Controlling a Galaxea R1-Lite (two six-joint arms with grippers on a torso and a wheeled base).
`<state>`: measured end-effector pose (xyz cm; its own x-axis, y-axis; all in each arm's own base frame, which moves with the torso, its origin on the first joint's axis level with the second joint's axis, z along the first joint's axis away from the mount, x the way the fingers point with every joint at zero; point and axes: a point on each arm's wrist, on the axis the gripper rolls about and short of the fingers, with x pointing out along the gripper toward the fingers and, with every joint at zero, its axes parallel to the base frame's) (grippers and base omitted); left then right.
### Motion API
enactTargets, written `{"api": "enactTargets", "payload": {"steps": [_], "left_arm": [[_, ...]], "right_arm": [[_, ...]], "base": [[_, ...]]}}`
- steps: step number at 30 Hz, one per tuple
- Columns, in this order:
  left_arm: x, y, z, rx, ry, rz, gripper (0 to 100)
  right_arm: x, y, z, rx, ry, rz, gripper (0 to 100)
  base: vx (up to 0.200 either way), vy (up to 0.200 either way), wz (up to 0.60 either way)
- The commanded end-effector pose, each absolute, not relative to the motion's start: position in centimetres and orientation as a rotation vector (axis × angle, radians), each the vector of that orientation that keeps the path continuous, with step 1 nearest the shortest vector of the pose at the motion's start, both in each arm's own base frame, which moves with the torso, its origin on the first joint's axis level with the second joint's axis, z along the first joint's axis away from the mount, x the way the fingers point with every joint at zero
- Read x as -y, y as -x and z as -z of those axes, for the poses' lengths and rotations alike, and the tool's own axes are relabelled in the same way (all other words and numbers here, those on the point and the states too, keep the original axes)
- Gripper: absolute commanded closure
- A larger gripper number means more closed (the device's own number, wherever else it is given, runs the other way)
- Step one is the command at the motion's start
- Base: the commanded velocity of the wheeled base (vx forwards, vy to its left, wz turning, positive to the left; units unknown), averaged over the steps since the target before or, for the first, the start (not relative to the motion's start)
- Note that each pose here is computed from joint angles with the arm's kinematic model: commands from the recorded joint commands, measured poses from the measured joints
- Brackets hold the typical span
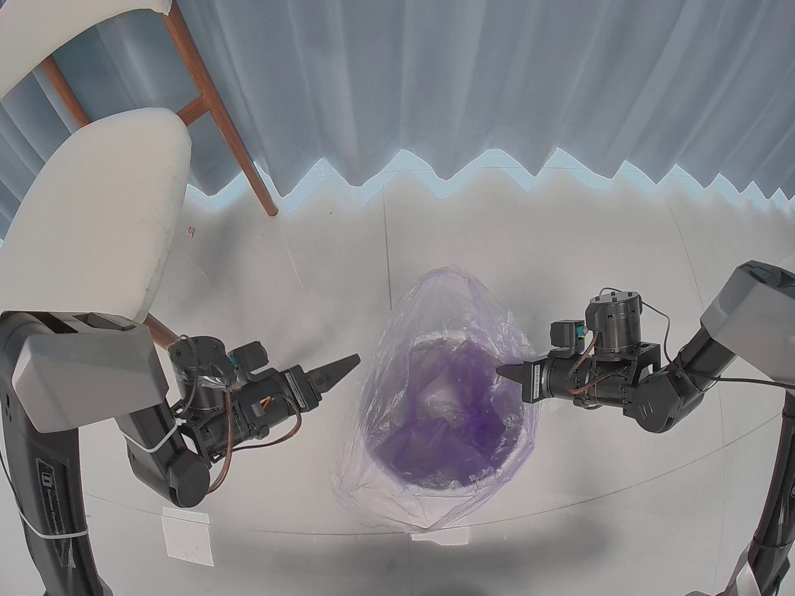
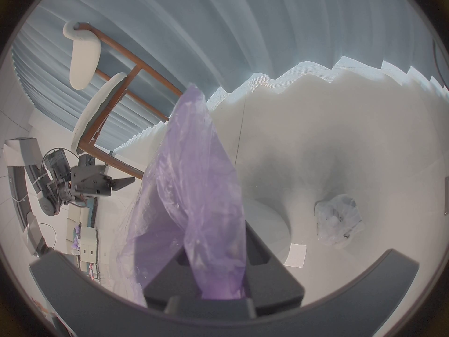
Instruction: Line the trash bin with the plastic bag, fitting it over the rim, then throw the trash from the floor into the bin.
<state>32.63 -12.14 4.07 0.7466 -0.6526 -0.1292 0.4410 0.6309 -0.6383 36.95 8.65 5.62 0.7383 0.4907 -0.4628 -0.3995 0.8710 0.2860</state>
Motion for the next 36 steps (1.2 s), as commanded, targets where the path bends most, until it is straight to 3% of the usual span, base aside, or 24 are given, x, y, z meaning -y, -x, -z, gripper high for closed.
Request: {"api": "enactTargets", "payload": {"steps": [1, 19, 20, 36], "left_arm": [[12.9, -32.2, -1.7, -0.438, 0.57, 0.649, 0], [14.1, -31.3, 0.5, -0.49, 0.497, 0.655, 0], [14.1, -31.3, 0.5, -0.487, 0.495, 0.648, 100], [12.9, -32.6, -0.2, -0.436, 0.509, 0.602, 100]], "right_arm": [[-8.7, -36.9, -5.1, -0.568, -0.171, -0.493, 100], [-9.1, -36.4, -5.5, -0.563, -0.168, -0.513, 100], [-9.1, -36.4, -5.5, -0.564, -0.169, -0.516, 100], [-8.8, -35.6, -6.7, -0.546, -0.178, -0.542, 100]], "base": [[0.0, 0.0, 0.0], [0.0, 0.0, 0.0], [0.0, 0.0, 0.0], [0.0, 0.0, 0.0]]}}
